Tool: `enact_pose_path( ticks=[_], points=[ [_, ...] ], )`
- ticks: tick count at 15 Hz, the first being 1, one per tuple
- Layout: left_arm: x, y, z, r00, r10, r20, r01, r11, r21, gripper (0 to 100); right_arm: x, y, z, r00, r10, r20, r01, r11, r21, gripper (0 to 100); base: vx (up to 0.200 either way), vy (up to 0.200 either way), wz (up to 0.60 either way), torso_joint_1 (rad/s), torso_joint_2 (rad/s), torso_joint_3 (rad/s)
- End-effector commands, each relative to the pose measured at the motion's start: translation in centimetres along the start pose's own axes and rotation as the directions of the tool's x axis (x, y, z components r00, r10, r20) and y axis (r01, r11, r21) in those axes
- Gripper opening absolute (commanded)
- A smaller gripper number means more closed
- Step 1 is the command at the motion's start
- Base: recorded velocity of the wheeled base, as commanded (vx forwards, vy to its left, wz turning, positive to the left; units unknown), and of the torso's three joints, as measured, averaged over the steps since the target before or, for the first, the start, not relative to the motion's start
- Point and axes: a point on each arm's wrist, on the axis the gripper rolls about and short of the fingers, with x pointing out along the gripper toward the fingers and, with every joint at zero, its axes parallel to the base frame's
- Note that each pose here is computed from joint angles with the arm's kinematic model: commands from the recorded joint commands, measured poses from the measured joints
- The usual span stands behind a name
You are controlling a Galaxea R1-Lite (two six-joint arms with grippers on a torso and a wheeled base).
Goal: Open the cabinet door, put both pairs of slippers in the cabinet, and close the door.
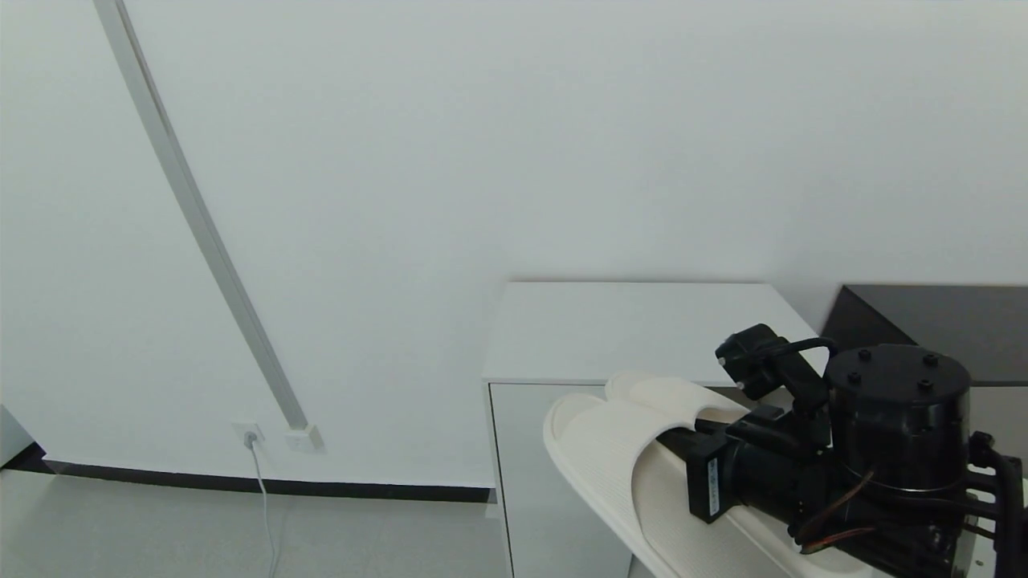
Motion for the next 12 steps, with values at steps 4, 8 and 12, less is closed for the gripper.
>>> enact_pose_path(
  ticks=[4,8,12],
  points=[
    [0.01,0.0,0.0,1.0,0.0,-0.001,0.0,1.0,-0.001,0,0.23,0.0,-0.24,1.0,-0.005,-0.01,0.005,1.0,-0.003,0,0.0,-0.2,0.0,0.001,0.0,0.002],
    [0.01,0.0,0.0,1.0,0.0,-0.001,0.0,1.0,-0.001,0,0.4,-0.03,-0.6,1.0,-0.007,-0.025,0.006,1.0,-0.015,0,0.0,-0.2,0.0,0.005,0.0,0.001],
    [0.01,0.0,0.0,1.0,0.0,-0.001,0.0,1.0,-0.001,0,0.43,-0.06,-0.82,0.999,-0.008,-0.033,0.007,1.0,-0.019,0,0.0,-0.2,0.0,0.006,0.0,0.0]
  ],
)
